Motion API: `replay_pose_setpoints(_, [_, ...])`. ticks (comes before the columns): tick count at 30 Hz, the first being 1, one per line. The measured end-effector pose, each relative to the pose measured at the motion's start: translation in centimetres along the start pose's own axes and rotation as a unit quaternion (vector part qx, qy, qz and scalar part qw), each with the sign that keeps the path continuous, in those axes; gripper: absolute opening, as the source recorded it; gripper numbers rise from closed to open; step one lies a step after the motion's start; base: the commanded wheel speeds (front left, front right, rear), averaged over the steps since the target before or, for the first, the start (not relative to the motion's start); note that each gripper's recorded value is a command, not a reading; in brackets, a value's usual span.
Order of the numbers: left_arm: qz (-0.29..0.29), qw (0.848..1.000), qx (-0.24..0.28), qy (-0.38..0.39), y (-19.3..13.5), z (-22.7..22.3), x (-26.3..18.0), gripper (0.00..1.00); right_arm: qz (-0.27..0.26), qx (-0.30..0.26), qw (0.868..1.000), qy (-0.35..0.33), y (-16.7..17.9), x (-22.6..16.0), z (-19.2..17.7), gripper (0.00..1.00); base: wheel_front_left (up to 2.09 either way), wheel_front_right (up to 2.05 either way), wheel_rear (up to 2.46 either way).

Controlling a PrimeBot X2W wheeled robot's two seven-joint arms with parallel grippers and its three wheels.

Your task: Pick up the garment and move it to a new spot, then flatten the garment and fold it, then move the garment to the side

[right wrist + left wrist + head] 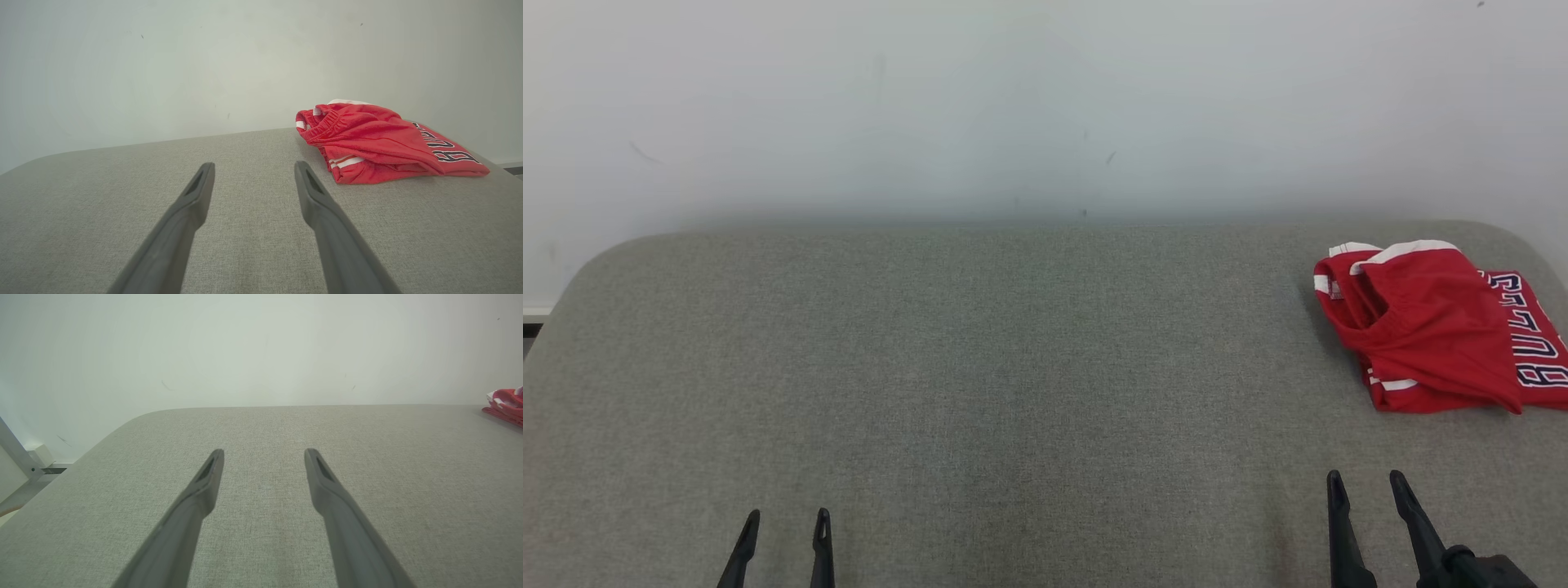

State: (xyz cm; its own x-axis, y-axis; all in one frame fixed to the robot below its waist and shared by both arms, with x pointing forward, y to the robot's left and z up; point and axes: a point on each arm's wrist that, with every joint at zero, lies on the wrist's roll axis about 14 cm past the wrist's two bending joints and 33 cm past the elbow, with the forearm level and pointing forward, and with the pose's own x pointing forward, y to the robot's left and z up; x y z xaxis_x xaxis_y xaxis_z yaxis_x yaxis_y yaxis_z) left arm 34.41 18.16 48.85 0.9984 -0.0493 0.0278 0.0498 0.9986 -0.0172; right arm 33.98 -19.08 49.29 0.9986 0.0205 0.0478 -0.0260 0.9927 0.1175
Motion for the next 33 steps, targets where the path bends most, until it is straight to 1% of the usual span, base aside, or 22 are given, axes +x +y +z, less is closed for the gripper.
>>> replay_pose_setpoints(19, [0.004,1.0,0.003,0.003,0.2,-0.2,0.0,1.0,-0.001,0.001,1.0,0.003,0.0,0.1,-0.2,1.0,0.0,0.0,0.0])
replay_pose_setpoints(20, [0.003,1.0,0.003,0.004,0.1,-0.2,0.0,0.0,-0.001,0.001,1.0,0.003,0.0,0.1,-0.2,0.0,0.0,0.0,0.0])
replay_pose_setpoints(26, [0.003,0.999,-0.001,0.035,0.0,-2.1,-0.5,0.0,-0.006,0.005,0.999,0.039,-0.2,-0.7,-2.3,0.0,0.0,0.0,0.0])
replay_pose_setpoints(33, [0.02,0.996,-0.068,0.045,0.3,-2.5,-0.6,0.0,-0.026,0.067,0.996,0.05,-0.9,-0.8,-2.7,0.0,0.0,0.0,0.0])
